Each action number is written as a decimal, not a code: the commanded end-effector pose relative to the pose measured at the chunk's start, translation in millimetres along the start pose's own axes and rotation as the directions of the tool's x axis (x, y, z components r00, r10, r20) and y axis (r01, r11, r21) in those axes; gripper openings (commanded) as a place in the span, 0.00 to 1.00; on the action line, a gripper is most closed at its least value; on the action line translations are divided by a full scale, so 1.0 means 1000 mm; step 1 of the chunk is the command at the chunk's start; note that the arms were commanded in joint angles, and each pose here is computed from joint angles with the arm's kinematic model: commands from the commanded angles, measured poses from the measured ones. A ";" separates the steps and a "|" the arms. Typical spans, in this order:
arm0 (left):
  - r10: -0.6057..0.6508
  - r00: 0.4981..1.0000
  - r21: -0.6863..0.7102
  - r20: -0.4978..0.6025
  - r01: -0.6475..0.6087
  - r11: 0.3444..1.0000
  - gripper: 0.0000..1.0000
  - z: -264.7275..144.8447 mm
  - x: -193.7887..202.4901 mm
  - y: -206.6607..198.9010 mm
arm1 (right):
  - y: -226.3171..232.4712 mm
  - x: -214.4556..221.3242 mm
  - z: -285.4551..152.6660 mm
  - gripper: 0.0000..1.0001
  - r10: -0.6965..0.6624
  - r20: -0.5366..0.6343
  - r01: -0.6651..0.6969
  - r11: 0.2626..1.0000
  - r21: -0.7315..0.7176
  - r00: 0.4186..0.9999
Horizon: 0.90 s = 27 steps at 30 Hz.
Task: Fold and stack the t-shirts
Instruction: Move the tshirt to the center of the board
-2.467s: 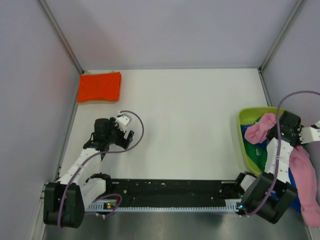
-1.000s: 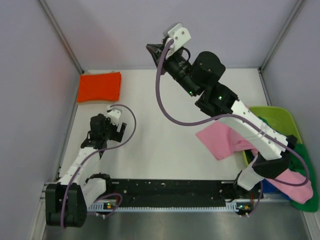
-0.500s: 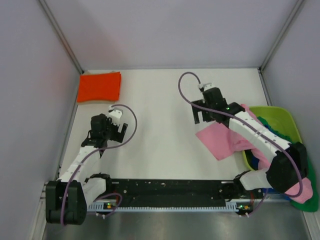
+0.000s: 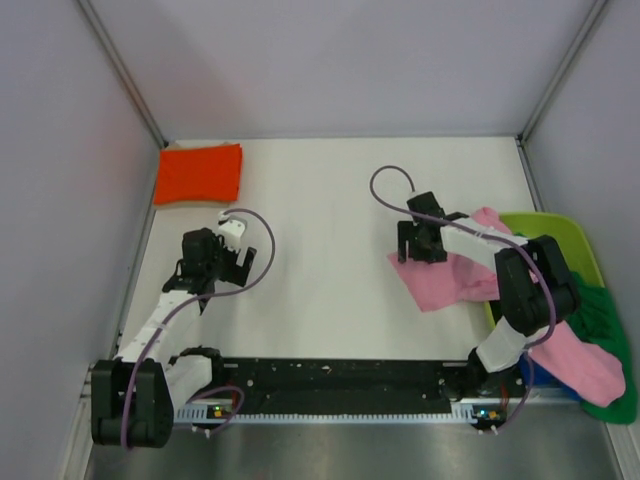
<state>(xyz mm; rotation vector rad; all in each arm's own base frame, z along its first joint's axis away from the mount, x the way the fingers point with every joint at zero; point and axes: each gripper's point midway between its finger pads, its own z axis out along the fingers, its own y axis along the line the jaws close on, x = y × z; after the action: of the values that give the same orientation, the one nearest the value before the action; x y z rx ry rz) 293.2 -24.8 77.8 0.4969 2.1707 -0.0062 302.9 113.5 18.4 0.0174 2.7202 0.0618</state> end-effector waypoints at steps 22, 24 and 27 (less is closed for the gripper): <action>0.024 0.997 -0.040 0.080 -0.021 0.999 0.97 -0.005 -0.026 0.011 | 0.030 -0.123 -0.085 0.00 -0.019 0.280 0.036 0.998 -0.059 0.960; 0.025 0.996 -0.032 0.083 -0.023 0.999 0.97 -0.005 -0.026 0.010 | -0.017 -0.126 -0.096 0.00 0.046 0.302 -0.034 0.998 -0.044 0.952; 0.025 0.996 -0.020 0.087 -0.024 1.000 0.97 -0.005 -0.028 0.008 | -0.104 -0.180 -0.145 0.00 0.347 0.434 -0.312 0.938 -0.151 0.831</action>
<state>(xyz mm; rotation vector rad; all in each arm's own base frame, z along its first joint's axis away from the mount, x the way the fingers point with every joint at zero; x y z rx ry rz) 293.7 -23.3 79.6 0.4988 2.1642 0.0070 379.8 101.6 149.8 0.0845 2.4417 0.1611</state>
